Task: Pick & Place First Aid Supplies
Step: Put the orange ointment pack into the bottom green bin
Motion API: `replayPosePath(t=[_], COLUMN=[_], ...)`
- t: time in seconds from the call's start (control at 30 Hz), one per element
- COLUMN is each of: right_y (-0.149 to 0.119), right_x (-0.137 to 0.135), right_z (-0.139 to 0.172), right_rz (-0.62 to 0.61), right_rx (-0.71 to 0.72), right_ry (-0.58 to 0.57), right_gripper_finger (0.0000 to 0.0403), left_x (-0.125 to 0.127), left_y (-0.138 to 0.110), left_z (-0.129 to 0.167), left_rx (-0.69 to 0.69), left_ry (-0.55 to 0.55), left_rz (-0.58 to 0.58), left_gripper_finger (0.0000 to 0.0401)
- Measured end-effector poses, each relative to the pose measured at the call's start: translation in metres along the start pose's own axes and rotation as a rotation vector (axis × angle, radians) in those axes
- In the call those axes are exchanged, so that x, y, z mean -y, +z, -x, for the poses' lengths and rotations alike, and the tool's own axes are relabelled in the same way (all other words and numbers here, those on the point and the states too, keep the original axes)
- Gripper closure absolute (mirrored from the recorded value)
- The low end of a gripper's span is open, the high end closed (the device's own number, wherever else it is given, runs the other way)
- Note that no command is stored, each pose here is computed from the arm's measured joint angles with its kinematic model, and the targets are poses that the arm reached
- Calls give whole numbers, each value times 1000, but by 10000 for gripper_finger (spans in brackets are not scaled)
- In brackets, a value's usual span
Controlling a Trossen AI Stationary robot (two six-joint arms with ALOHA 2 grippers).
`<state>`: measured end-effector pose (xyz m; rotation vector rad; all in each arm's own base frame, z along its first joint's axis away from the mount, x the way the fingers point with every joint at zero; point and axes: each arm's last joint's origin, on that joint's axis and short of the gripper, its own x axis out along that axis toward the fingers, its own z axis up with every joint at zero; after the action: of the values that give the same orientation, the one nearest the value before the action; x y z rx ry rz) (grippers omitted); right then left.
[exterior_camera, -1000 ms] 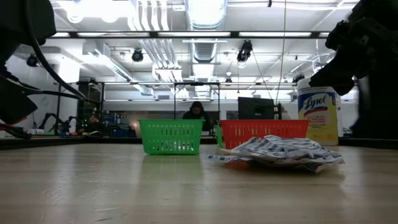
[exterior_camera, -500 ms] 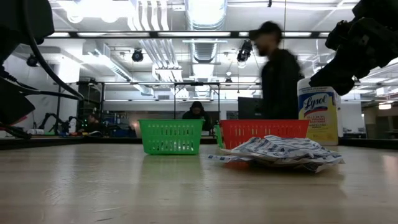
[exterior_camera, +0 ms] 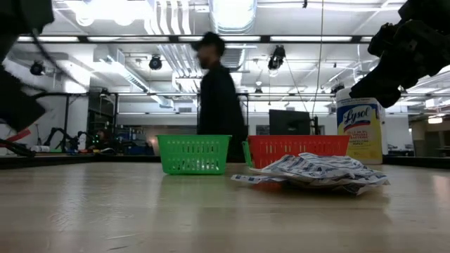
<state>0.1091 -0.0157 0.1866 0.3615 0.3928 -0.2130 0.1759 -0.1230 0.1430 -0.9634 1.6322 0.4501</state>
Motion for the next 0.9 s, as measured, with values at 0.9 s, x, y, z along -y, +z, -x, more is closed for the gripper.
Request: replayPosePath(t=[0.9], right_y=[0], right_x=[0], right_z=[0], right_rz=[-3], right_rx=[1], right_ry=[1], right_gripper_finger=[319], left_x=[53], left_y=[45], left_z=[71], left_rx=[1063], left_ry=[-514], left_rz=[102], left_gripper_finger=[401])
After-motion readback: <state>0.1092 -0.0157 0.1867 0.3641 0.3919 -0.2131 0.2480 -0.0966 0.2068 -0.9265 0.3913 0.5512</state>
